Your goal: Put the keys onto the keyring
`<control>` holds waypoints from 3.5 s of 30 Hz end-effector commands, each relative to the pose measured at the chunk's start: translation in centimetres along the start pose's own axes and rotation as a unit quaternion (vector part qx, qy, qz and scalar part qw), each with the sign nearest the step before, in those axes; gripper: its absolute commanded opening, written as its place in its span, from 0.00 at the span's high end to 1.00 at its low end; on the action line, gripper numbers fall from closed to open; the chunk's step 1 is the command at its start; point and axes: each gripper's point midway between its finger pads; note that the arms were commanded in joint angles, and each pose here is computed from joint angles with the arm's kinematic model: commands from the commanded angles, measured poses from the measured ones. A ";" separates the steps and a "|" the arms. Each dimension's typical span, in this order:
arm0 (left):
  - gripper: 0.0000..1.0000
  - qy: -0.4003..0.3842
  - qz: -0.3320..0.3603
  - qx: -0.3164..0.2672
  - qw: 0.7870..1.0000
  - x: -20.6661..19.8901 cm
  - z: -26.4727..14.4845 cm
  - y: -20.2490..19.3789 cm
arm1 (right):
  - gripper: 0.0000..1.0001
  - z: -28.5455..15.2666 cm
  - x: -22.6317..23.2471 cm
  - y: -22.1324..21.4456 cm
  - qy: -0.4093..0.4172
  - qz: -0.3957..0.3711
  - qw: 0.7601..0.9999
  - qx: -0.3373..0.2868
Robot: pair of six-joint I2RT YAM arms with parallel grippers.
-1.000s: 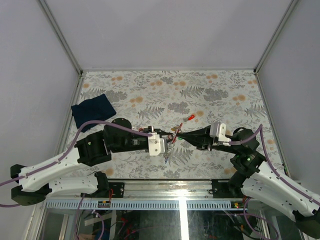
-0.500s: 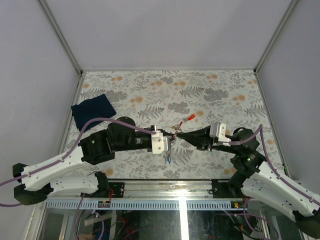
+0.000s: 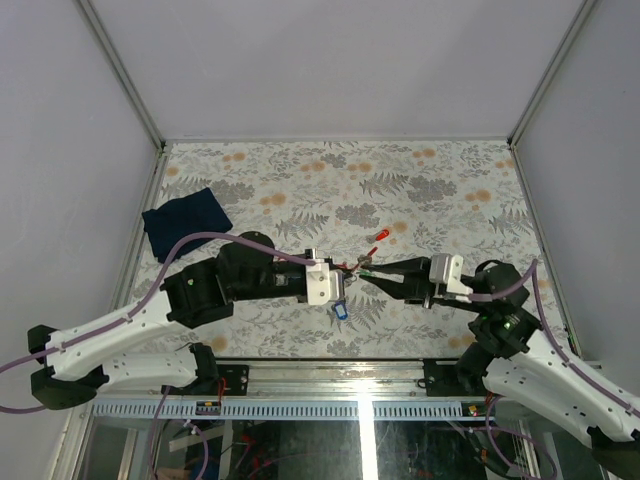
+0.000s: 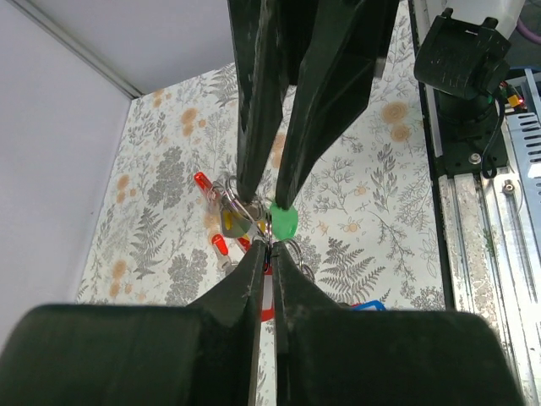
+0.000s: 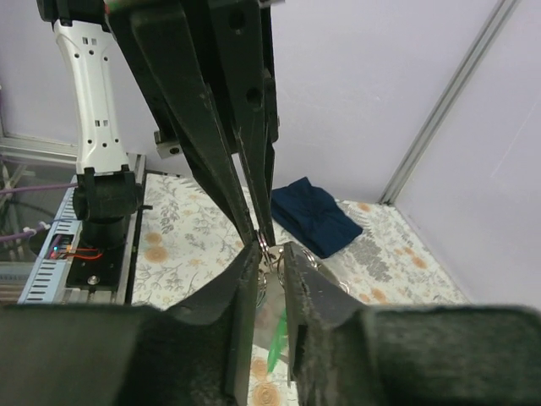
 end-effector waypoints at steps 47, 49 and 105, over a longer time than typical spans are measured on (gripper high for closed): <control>1.00 -0.021 -0.021 -0.137 0.990 0.6 -0.5 4.4 | 0.69 -2.2 -1.7 1.1 -0.055 -0.019 0.997 0.042; 1.00 -0.015 -0.025 -0.136 0.990 0.8 -0.4 4.3 | 0.68 -2.8 -1.8 1.0 -0.063 -0.023 0.997 0.049; 1.00 -0.026 -0.033 -0.128 0.991 0.8 0.4 4.1 | 0.68 -0.3 -1.5 0.6 -0.047 0.014 0.999 0.003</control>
Point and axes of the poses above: each gripper's point midway between its finger pads, its own z axis out along the fingers, its own x axis along the line the jaws close on, y = z × x, and after that the axes turned 13 degrees about -z, right-handed
